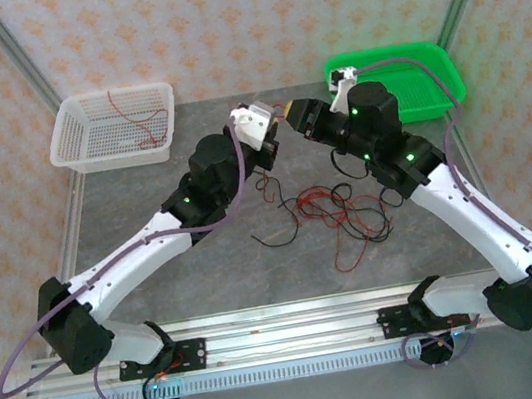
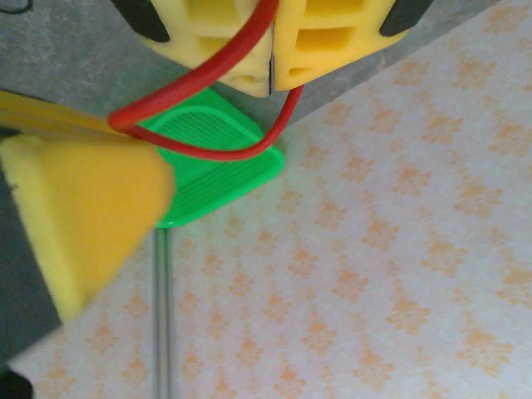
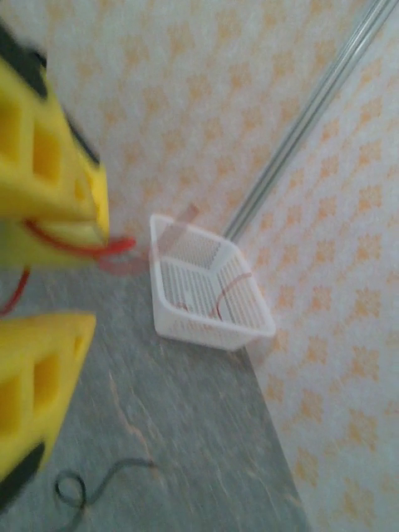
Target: Untangle the cables
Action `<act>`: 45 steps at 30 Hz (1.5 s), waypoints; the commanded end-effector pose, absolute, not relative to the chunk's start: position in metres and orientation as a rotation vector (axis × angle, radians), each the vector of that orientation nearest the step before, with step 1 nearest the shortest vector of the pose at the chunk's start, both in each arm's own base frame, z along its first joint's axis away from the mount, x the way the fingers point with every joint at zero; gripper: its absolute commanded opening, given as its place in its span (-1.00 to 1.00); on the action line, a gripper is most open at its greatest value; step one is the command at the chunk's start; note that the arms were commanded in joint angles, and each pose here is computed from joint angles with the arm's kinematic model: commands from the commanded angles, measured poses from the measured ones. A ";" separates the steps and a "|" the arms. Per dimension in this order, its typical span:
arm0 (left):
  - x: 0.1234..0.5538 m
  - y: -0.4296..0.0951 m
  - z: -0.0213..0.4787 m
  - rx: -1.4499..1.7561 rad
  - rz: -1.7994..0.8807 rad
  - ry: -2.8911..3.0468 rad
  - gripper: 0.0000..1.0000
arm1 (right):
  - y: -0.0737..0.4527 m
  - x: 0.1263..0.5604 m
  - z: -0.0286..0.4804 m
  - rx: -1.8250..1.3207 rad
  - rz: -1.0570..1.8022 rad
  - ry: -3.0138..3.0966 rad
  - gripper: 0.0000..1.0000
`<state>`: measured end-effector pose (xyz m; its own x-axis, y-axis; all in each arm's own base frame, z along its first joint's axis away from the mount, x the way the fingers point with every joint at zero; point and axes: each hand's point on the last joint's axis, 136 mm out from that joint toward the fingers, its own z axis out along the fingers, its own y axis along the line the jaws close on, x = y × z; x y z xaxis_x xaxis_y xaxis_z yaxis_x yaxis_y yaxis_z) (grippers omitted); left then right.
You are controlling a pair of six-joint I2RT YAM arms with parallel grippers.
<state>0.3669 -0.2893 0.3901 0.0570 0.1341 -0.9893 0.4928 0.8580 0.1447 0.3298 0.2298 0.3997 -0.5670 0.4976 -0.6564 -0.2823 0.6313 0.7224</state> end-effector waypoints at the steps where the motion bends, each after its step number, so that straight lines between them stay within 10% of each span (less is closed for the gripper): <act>1: 0.363 -0.261 0.421 0.401 -0.237 1.519 -1.00 | 0.212 0.333 0.393 0.222 0.942 1.904 -0.02; 16: 0.436 -0.111 0.445 -0.048 -0.067 1.594 -1.00 | 0.187 0.311 0.368 0.171 0.820 1.910 0.78; 35: 0.570 0.076 0.459 -0.362 0.366 1.509 -1.00 | 0.198 0.311 0.287 0.043 0.741 2.054 0.79; 45: 0.640 0.136 0.356 -0.430 0.427 1.596 -1.00 | 0.220 0.334 0.237 0.005 0.710 2.180 0.77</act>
<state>0.6284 0.1283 0.3631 -0.0826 -0.0192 -0.9964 -0.5057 0.8623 0.0253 0.3255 0.2127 0.2421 -0.6609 0.2569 -0.7051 -0.2078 0.8402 0.5009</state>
